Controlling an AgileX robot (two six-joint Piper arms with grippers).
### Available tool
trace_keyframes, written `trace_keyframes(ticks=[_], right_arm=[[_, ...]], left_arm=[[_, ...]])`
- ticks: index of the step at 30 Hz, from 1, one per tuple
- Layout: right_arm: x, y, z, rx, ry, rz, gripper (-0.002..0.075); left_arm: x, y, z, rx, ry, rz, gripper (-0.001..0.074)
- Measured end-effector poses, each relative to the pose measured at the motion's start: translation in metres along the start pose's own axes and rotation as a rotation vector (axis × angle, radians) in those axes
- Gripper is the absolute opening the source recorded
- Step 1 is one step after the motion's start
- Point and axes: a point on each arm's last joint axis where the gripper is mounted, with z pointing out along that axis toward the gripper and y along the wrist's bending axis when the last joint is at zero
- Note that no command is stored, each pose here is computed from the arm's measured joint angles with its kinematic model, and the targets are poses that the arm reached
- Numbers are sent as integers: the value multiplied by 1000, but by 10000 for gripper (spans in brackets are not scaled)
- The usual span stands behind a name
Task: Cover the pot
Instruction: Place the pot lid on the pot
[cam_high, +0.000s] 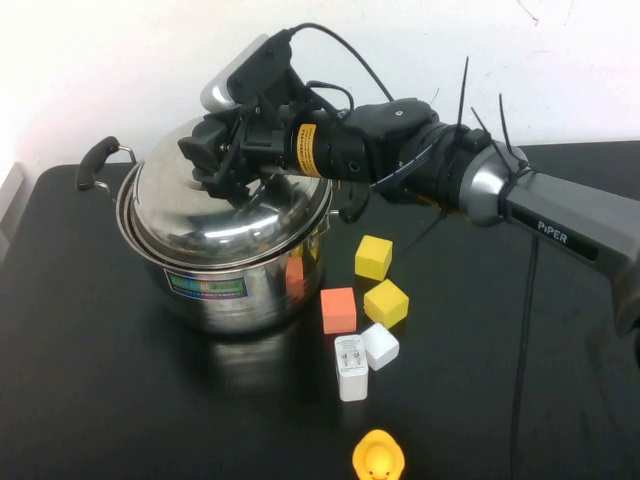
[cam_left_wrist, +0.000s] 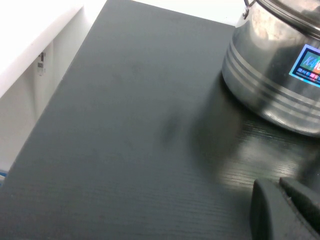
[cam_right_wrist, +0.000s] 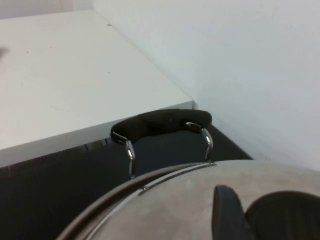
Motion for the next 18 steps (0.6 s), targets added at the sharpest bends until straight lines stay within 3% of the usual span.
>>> trace_keyframes(ticks=[18], right_arm=[[1,1,1,-14,1,54,341]], left_arm=[[0,0,0,0,0,0,-2]])
